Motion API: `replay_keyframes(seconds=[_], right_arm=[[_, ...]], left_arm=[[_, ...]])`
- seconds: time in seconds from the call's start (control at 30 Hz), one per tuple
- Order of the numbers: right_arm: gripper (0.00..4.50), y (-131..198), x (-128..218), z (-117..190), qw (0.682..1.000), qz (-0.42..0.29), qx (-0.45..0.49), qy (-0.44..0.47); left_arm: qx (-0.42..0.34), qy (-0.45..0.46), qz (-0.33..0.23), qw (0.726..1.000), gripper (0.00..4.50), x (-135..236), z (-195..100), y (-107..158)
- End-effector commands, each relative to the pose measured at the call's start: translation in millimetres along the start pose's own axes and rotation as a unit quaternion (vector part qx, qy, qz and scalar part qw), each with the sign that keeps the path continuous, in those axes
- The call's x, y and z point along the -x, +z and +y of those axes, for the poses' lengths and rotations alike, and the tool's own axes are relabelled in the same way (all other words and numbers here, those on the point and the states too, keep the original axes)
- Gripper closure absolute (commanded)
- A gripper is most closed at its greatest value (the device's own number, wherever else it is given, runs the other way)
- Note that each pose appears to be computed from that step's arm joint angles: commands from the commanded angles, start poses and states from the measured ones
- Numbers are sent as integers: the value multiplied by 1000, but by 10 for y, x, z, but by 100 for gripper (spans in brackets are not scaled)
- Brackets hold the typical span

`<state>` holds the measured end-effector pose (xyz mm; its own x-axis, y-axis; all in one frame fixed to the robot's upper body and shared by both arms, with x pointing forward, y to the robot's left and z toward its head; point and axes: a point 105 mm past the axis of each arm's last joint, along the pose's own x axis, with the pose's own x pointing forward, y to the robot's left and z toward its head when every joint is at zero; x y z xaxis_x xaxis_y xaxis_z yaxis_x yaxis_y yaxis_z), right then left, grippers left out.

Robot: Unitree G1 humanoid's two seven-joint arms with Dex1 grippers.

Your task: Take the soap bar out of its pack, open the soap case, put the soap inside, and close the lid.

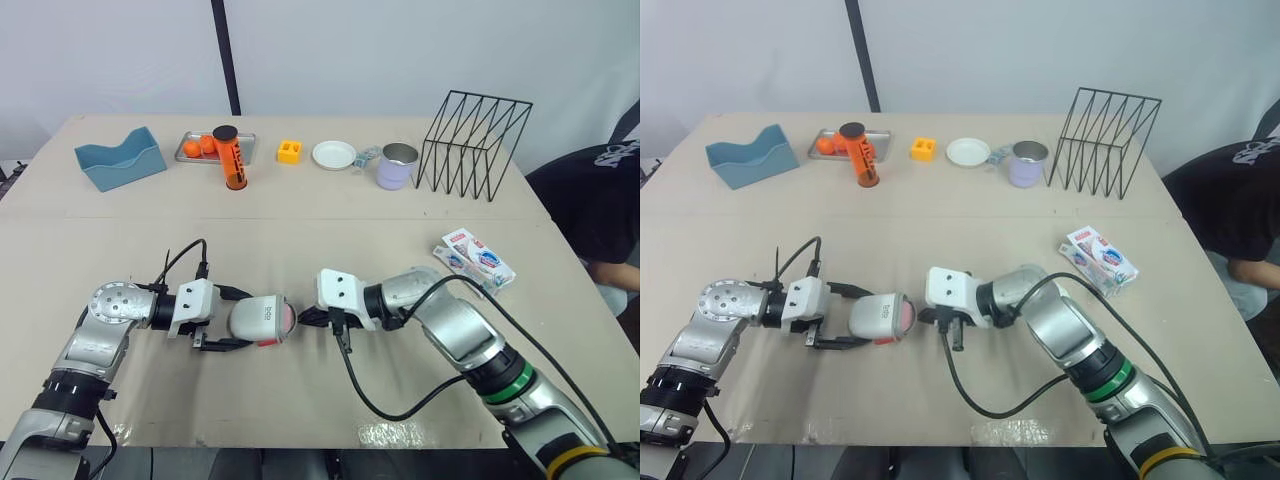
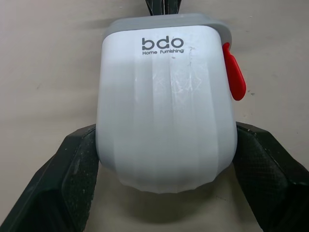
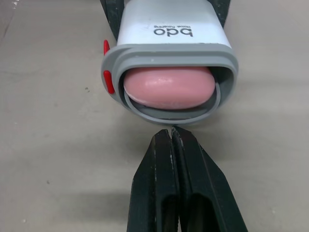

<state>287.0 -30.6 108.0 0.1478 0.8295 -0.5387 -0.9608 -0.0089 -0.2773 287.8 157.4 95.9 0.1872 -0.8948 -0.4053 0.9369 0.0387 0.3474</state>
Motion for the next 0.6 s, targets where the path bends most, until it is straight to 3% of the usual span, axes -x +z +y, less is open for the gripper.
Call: replay_keyframes(seconds=[0.03, 0.3, 0.6], right_arm=[[441, 110, -17, -3, 1000, -16, 20, 0], [441, 81, 27, -71, 1000, -12, 18, -14], [441, -116, 373, -176, 998, 4, -10, -57]], left_arm=[[-17, 8, -11, 1000, 102, -2, 36, 93], [-15, 11, -10, 1000, 102, 2, 34, 92], [-17, 25, -14, 999, 102, 30, 71, 109]])
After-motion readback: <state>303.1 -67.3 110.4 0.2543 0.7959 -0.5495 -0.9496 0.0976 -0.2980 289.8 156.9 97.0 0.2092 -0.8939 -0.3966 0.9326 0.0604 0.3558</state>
